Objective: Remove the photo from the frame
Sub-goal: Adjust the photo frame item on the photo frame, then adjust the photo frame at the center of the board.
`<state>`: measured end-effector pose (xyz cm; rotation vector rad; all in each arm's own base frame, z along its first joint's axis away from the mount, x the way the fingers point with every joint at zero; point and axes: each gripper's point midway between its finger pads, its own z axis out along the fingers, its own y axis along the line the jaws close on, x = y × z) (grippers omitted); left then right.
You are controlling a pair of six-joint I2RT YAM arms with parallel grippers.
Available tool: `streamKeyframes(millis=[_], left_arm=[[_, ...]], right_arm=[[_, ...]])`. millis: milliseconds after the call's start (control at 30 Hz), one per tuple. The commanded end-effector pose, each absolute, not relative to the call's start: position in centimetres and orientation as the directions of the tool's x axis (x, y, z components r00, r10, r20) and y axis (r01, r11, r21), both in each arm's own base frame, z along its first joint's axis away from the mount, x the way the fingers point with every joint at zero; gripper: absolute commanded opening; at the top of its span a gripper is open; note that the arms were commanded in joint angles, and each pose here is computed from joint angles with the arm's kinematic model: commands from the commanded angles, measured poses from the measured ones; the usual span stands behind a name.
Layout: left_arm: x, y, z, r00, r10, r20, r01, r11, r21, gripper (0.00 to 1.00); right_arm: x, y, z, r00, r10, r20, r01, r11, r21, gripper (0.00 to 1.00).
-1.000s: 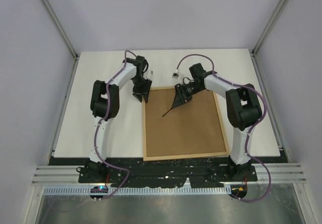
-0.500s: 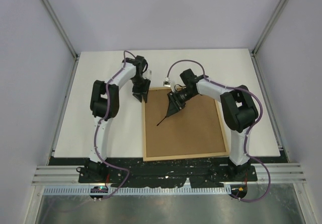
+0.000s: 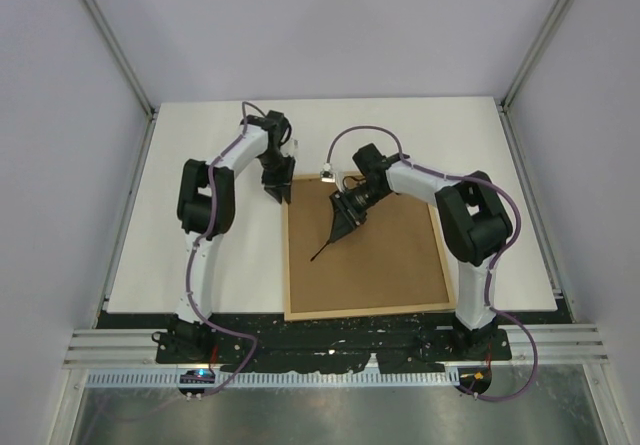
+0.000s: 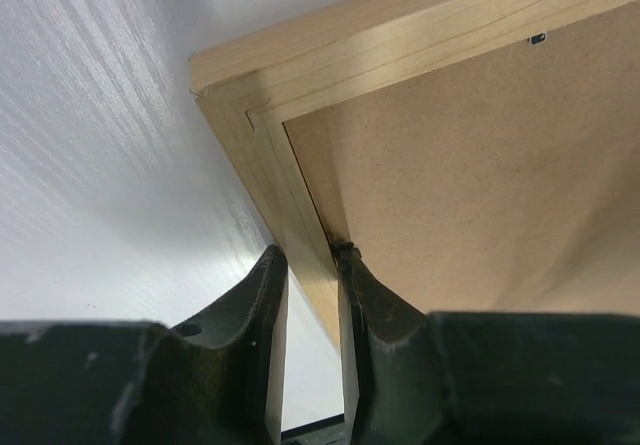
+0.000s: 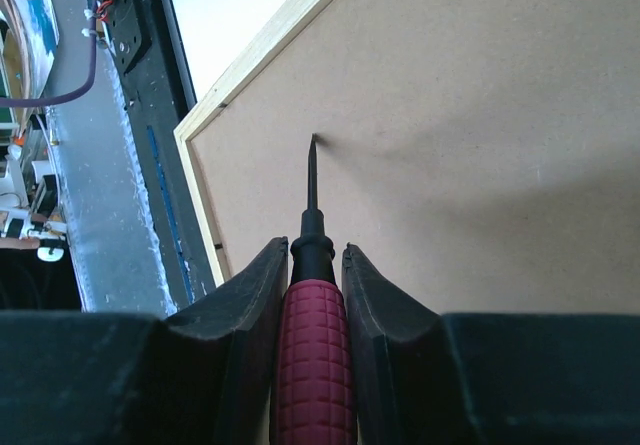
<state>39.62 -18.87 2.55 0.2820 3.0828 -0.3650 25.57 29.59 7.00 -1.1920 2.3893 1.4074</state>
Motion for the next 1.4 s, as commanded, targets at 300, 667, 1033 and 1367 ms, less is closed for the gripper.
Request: streamKeyframes(millis=[300, 667, 1033, 1367], left_arm=[[40.6, -20.2, 5.2, -0.995, -0.014, -0.095, 0.047, 0.794, -0.606, 0.0], [42.3, -19.4, 5.4, -0.993, 0.005, -0.117, 0.061, 0.874, -0.482, 0.34], [42.5, -19.2, 3.8, -0.989, 0.079, -0.122, 0.114, 0.943, -0.312, 0.44], [42.6, -19.1, 3.6, -0.978, 0.158, -0.137, 0.18, 0.969, -0.169, 0.41]], right_arm=[[23.7, 29.8, 8.2, -0.671, -0.58, -0.461, -0.663, 0.193, 0.723, 0.08], [23.6, 29.8, 7.9, -0.676, -0.581, -0.453, -0.655, 0.192, 0.731, 0.08], [23.4, 29.7, 7.5, -0.678, -0.586, -0.443, -0.651, 0.199, 0.733, 0.08], [22.9, 29.9, 8.1, -0.663, -0.588, -0.464, -0.668, 0.183, 0.722, 0.08]])
